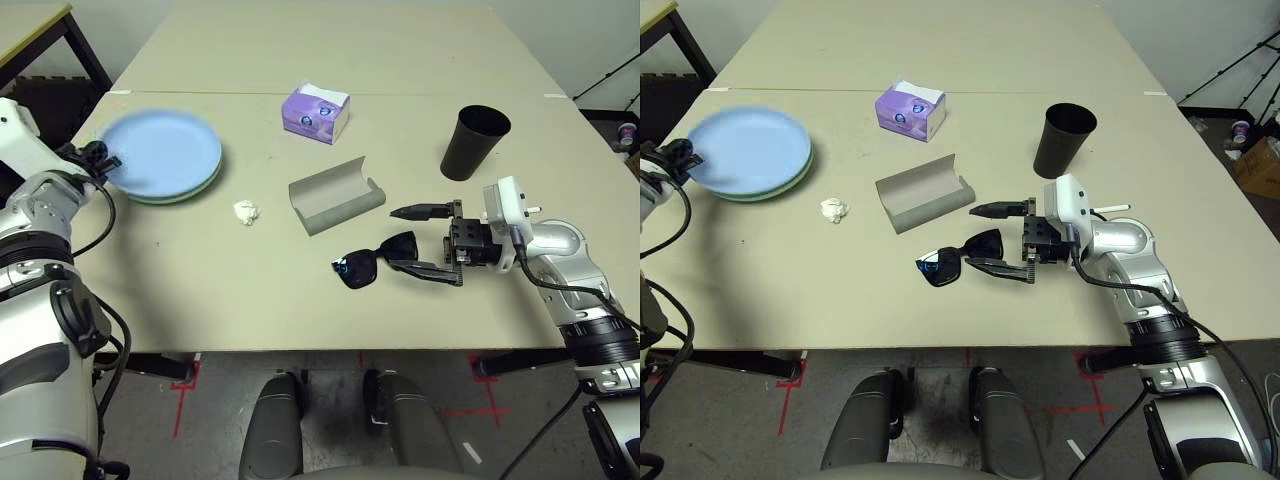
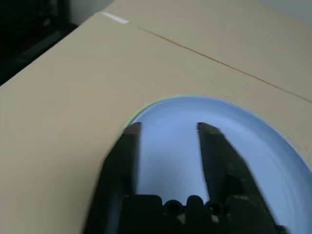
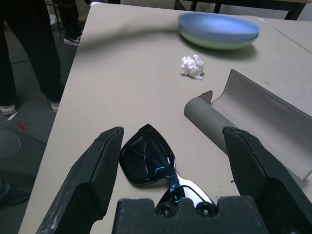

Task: Organize and tidy the items on the table.

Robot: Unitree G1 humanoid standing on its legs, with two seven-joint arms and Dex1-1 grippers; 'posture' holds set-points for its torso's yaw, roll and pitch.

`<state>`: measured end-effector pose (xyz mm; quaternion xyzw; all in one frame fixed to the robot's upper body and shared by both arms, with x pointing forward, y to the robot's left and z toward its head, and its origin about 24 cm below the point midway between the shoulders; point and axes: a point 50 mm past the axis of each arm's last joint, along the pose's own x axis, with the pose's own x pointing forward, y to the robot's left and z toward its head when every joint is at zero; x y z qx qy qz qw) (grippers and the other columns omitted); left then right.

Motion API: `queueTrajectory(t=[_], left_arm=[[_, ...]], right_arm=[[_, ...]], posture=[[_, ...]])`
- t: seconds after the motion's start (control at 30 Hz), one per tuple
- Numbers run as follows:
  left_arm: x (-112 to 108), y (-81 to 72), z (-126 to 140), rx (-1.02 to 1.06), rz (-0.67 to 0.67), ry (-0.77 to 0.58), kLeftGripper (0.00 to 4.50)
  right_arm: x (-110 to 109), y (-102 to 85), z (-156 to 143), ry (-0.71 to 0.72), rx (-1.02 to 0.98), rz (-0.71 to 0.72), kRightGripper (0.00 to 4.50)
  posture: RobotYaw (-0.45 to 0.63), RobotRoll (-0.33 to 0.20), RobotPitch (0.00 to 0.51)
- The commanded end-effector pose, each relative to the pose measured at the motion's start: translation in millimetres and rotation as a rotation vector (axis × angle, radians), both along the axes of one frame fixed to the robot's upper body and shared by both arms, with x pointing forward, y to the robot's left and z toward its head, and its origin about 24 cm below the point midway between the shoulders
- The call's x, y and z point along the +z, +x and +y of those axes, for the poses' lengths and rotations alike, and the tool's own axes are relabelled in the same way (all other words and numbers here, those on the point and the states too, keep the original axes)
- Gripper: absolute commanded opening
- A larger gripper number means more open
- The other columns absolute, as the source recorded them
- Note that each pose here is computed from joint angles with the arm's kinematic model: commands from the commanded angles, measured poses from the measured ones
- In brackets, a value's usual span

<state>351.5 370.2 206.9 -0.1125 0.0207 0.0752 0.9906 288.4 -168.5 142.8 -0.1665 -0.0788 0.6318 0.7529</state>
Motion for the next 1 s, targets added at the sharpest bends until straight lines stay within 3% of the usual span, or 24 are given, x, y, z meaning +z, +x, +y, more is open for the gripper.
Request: queueTrajectory(t=[0.03,0.1,0.3,0.5,0.57,0.8,1.0], left_arm=[[4,-4.5,-4,-0.107,0.011,0.052,3.8],[7,-9.8,-8,-0.183,0.006,0.096,4.47],[13,-36.9,-30,-0.43,0.001,0.187,4.47],[4,-58.1,-53,-0.604,0.04,0.217,4.47],[-8,-59.7,-63,-0.647,0.035,0.287,4.47],[-32,-57.8,-90,-0.785,0.062,0.33,4.47],[-34,-51.3,-102,-0.798,0.042,0.303,4.47]], right_arm=[[0,-2.1,-1,-0.009,-0.003,-0.001,4.5],[0,-2.1,-2,-0.008,-0.004,-0.001,4.5],[-1,-1.9,-1,-0.008,-0.001,0.001,4.5],[-1,-0.2,1,-0.006,0.004,0.001,4.5],[-1,0.7,2,-0.005,0.006,0.001,4.5],[-5,6.1,-1,-0.052,-0.055,0.016,4.5],[-7,13.0,-4,-0.048,-0.164,0.045,4.5]], posture=[[0.0,0.0,0.155],[0.0,0.0,0.155],[0.01,0.0,0.155],[0.03,0.0,0.155],[0.03,0.0,0.155],[0.02,0.0,0.155],[0.02,0.0,0.154]])
